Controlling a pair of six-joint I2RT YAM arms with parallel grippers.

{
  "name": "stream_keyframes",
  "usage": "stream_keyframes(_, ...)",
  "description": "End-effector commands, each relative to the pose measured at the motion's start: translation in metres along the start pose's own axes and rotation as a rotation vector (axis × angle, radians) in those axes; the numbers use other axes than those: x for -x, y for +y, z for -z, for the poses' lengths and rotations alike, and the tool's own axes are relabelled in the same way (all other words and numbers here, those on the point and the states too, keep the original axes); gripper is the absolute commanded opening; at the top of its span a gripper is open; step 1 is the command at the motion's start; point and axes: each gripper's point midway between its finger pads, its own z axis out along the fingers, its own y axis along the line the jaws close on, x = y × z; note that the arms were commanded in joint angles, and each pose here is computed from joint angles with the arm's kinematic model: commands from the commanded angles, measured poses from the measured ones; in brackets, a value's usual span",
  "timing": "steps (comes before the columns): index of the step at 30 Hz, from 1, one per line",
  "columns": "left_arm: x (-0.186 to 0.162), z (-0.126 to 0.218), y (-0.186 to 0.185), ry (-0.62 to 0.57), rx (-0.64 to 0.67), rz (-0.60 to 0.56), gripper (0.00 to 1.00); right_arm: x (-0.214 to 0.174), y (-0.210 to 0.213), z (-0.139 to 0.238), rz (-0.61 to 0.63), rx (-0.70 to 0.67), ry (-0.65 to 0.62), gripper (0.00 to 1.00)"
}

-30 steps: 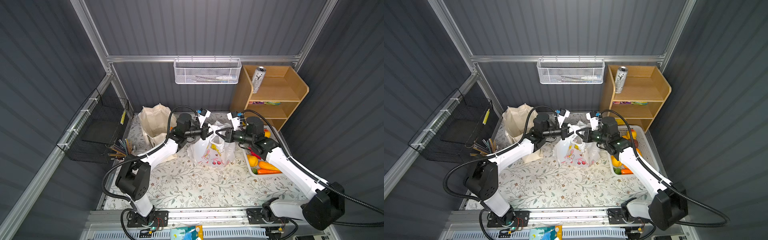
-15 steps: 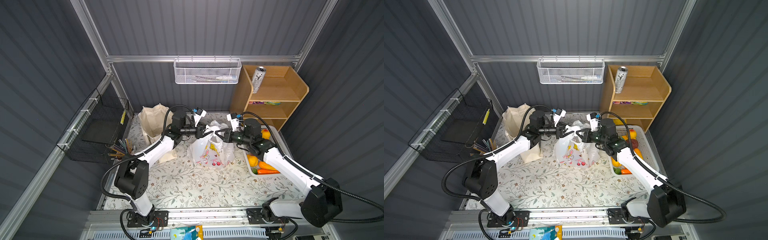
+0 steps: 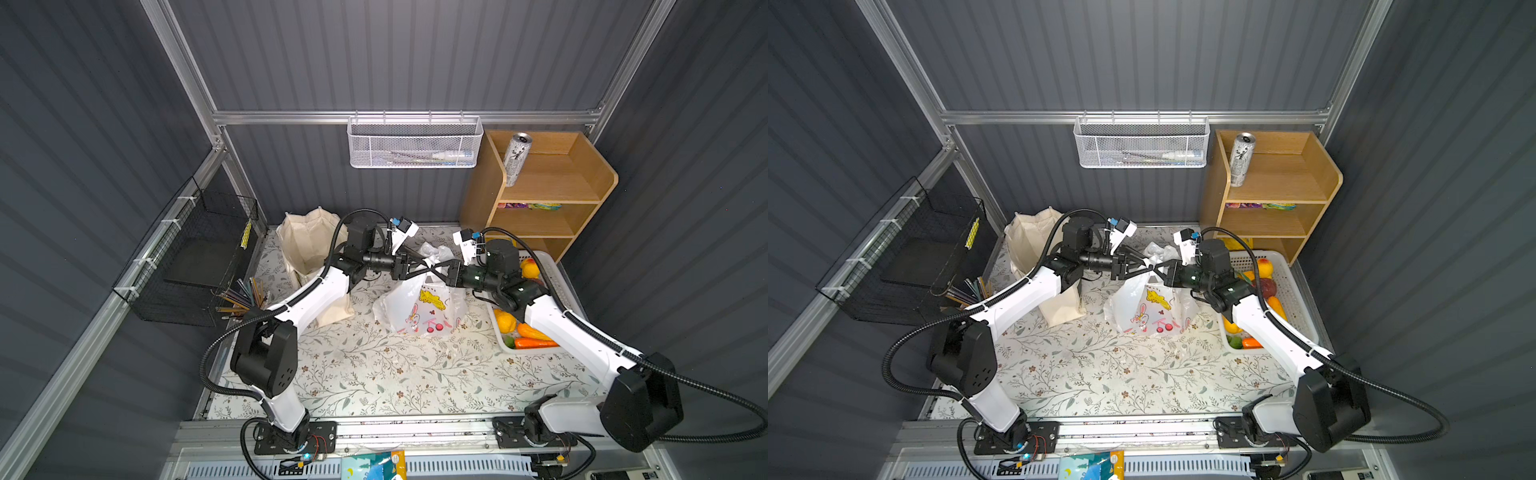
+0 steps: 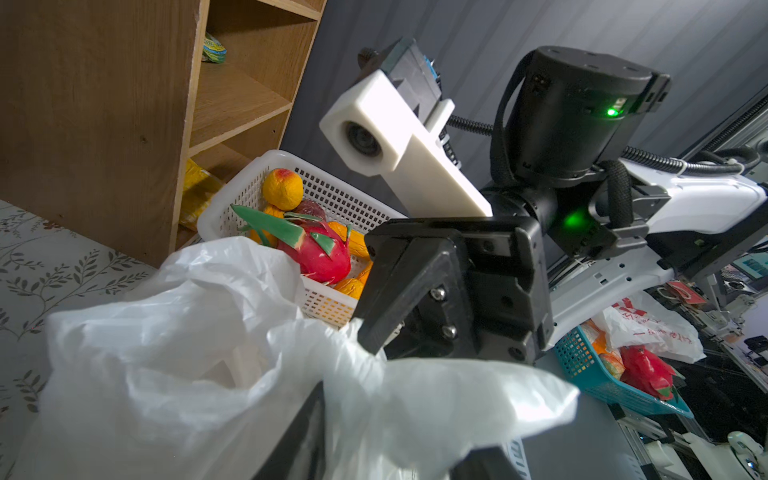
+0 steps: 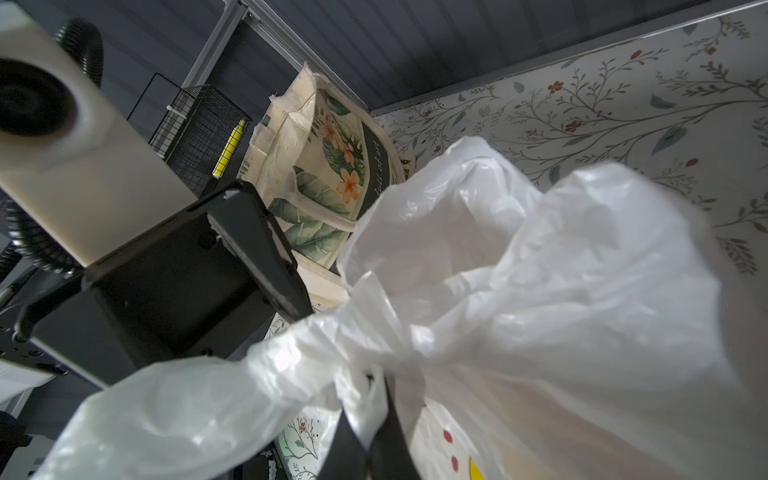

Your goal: Place the mixed food into the grocery bags and tie them

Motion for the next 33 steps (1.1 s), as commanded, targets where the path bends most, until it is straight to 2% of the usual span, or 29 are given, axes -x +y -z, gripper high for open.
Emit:
stream_keyframes(1,0.014,0.011,0.005,-0.075,0.136,-0.078,0.49,-0.003,0.002,0.001,-0.001,0.015,0.003,0.00)
stream_keyframes(3,0.022,0.019,0.003,-0.116,0.195,-0.123,0.53,-0.004,0.002,0.002,-0.001,0.013,0.002,0.00)
stream_keyframes(7,0.024,0.024,0.001,-0.088,0.231,-0.137,0.56,-0.004,0.004,0.004,0.007,0.019,-0.003,0.00)
stream_keyframes(18,-0.004,-0.002,-0.002,0.029,0.171,-0.098,0.61,-0.008,0.007,0.001,0.008,0.043,0.010,0.00)
stream_keyframes(22,0.000,-0.011,0.004,0.006,0.173,-0.092,0.61,-0.009,0.006,0.000,0.007,0.042,0.013,0.00)
stream_keyframes(30,0.013,-0.014,0.011,-0.079,0.184,-0.089,0.54,-0.014,0.004,0.001,0.006,0.040,0.022,0.00)
stream_keyframes(33,0.014,-0.014,0.009,-0.096,0.176,-0.090,0.46,-0.017,0.002,0.002,0.003,0.036,0.025,0.00)
